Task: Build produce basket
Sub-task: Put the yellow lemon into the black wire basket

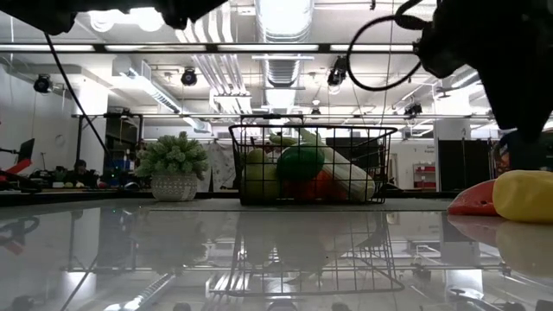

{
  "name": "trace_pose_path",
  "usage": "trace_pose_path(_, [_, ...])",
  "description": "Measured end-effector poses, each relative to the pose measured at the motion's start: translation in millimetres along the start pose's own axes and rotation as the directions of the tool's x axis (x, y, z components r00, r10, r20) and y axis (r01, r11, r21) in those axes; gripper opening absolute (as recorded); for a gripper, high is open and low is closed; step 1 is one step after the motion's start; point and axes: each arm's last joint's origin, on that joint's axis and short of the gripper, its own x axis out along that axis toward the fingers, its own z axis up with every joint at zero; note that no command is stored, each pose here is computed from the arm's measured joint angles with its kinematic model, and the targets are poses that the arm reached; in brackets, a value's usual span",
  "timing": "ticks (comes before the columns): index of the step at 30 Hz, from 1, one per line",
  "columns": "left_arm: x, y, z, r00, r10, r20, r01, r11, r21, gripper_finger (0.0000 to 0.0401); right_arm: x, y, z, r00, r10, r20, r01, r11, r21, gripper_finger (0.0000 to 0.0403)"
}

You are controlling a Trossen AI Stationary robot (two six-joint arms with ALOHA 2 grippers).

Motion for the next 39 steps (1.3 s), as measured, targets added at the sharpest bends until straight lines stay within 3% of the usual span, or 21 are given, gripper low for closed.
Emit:
trace_pose_path(5, [-1, 5, 10, 0.994, 0.078, 0.082, -0.085, 0.993, 0.086, 0.0361, -1, 1, 1, 0.999, -0.005, 0.041, -0.003, 0.985, 0.173, 0.0316])
trace_pose_path(13, [-4, 9, 7, 0.978, 0.205, 0.038, -0.208, 0.971, 0.117, 0.0361, 9, -2, -3, 0.998, -0.05, 0.045, 0.032, 0.94, 0.339, 0.0308])
trace_pose_path(24, [-5, 9, 5, 0.977, 0.209, 0.031, -0.211, 0.964, 0.161, 0.0361, 51, 10, 0, 0.989, -0.143, -0.034, 0.146, 0.925, 0.35, 0.0293])
trace_pose_path(29, [-5, 9, 5, 0.977, 0.209, 0.03, -0.211, 0.964, 0.164, 0.0361, 59, 15, 1, 0.992, -0.126, -0.032, 0.129, 0.93, 0.344, 0.029])
trace_pose_path(32, [-6, 9, 5, 0.978, 0.208, 0.029, -0.21, 0.962, 0.172, 0.0361, 59, 18, 2, 0.995, -0.097, -0.018, 0.097, 0.936, 0.339, 0.027])
trace_pose_path(39, [-6, 9, 4, 0.978, 0.208, 0.027, -0.209, 0.962, 0.174, 0.0361, 59, 20, 3, 0.997, -0.083, 0.001, 0.078, 0.94, 0.332, 0.0163])
